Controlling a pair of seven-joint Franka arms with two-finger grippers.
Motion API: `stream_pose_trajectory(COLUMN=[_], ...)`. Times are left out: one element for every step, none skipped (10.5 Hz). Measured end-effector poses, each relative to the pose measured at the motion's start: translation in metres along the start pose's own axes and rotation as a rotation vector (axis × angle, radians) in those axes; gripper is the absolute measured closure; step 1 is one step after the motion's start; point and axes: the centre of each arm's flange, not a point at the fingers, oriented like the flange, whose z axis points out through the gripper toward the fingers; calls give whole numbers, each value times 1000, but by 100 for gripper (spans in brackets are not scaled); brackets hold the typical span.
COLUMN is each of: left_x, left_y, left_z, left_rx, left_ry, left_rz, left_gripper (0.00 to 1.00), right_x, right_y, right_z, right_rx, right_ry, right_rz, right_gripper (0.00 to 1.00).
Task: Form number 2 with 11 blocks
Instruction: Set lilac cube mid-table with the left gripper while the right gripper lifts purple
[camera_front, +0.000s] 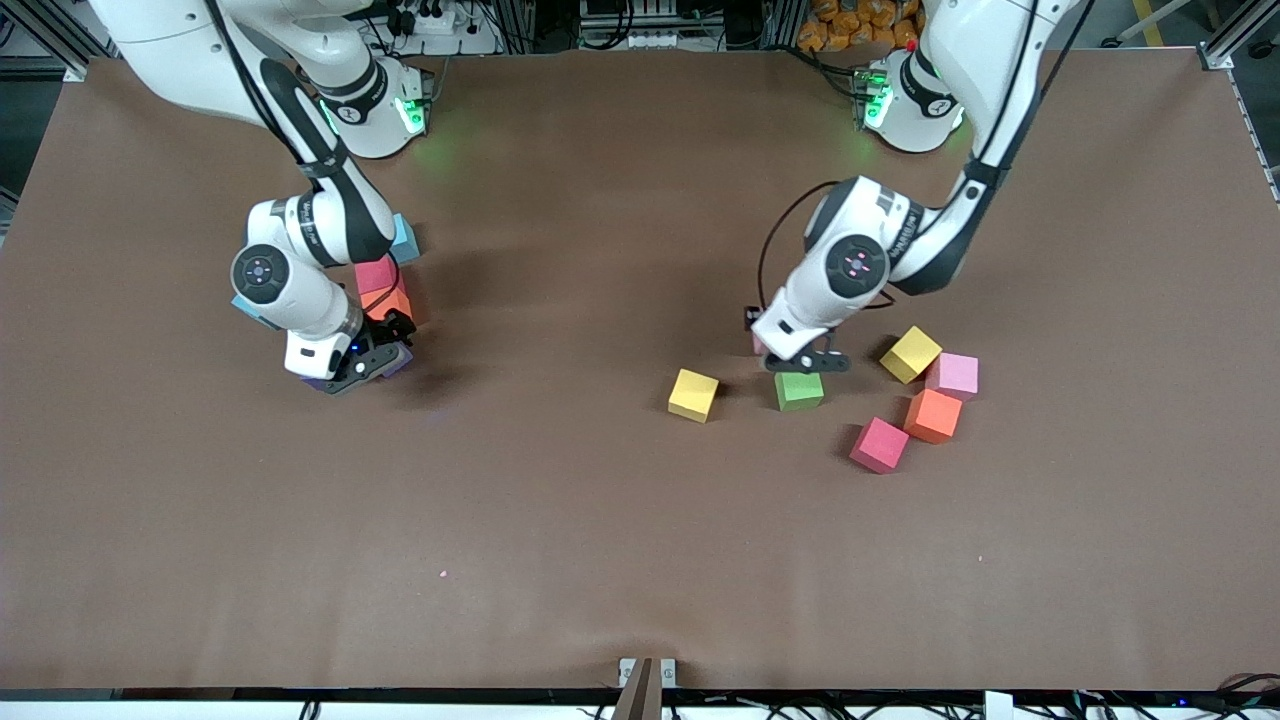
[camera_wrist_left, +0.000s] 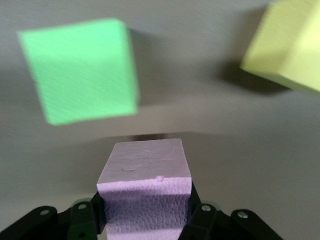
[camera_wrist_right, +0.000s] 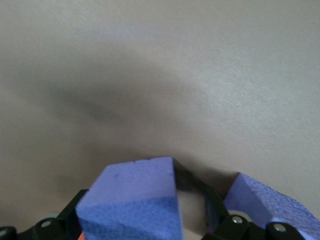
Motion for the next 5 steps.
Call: stream_pose_trajectory(left_x=[-14,-28,-45,-64,-84], left_y=[19,39,59,80,100], left_z=[1,3,4,6,9], left_rx=[-3,-7,-13,-16,-13], left_ry=[-14,-28,-39,-54,-67], left_rz=[7,28,60,81,88], left_gripper=[40,40,40,40,40], right_x=[-2,-2,-3,-4,-5], right_y=[0,-1,-3,-4,-5], right_z=[1,2,4,5,6], right_rx=[1,3,5,6,7], right_ry=[-3,-5,-9,-13,-15], right_rz=[-2,-5,-8,-9,-10], right_gripper=[0,0,0,0,0])
